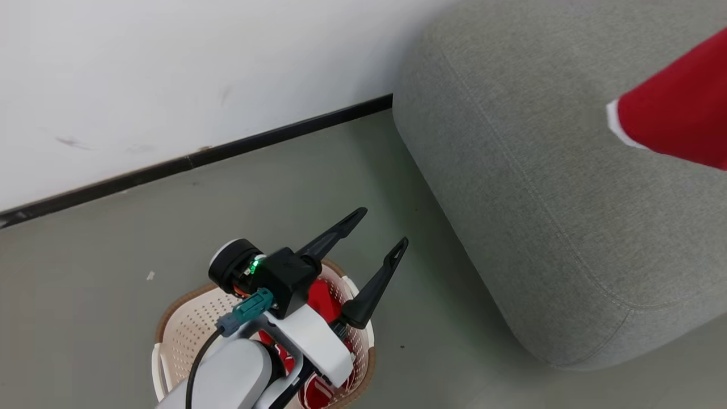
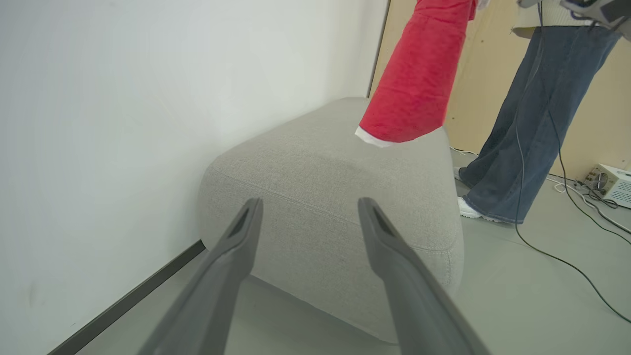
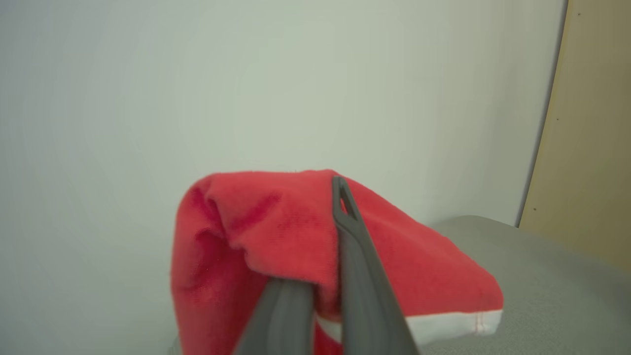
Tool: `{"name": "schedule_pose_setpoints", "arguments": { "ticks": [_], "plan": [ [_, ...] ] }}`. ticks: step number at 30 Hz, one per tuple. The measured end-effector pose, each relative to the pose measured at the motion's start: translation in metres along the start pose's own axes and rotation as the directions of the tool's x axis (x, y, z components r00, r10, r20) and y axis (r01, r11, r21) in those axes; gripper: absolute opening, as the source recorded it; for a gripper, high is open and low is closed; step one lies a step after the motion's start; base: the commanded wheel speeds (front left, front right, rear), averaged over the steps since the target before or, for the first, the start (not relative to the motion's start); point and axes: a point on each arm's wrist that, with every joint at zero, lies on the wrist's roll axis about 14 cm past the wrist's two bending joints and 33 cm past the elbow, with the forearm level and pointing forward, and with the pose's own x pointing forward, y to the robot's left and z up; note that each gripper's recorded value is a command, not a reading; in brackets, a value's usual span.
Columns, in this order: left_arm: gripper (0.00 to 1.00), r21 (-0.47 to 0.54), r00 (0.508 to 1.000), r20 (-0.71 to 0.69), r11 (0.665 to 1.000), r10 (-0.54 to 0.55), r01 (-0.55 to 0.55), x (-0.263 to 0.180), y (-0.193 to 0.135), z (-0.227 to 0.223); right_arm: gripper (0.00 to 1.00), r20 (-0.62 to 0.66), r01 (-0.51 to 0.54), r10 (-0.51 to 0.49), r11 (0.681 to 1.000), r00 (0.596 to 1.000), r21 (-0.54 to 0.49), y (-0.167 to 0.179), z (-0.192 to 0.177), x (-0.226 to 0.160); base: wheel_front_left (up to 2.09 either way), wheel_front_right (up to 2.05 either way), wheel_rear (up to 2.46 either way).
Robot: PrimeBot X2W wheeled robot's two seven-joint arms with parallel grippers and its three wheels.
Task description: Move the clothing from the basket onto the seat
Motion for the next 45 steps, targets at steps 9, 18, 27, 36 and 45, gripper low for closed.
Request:
{"name": "schedule_pose_setpoints", "arguments": {
  "ticks": [9,18,27,36,45],
  "plan": [
    [1.0,0.013,1.0,0.008,1.0,0.026,-0.026,0.003,0.02,0.001,0.0,-0.081,0.04,-0.043,0.999,0.996,-0.028,-0.009,-0.031,0.023,0.0,0.0,0.0],
    [1.0,0.02,0.999,0.019,0.999,0.043,-0.043,0.005,0.035,0.002,0.0,-0.094,0.064,-0.074,0.993,0.993,-0.101,-0.021,-0.045,0.039,0.0,0.0,0.0],
    [1.0,0.004,0.998,0.001,0.998,0.056,-0.056,0.005,0.046,-0.006,0.0,-0.21,0.046,-0.077,0.987,0.975,-0.151,-0.014,-0.104,0.033,0.0,0.0,0.0],
    [1.0,-0.009,0.997,-0.028,0.998,0.067,-0.067,0.006,0.054,-0.018,0.0,-0.43,0.011,-0.073,0.989,0.9,-0.146,0.004,-0.196,-0.01,0.0,0.0,0.0],
    [1.0,-0.02,0.996,-0.024,0.996,0.089,-0.09,0.006,0.066,-0.021,0.0,-0.509,-0.027,-0.046,0.99,0.86,-0.136,0.026,-0.237,-0.028,0.0,0.0,0.0]
  ]
}}
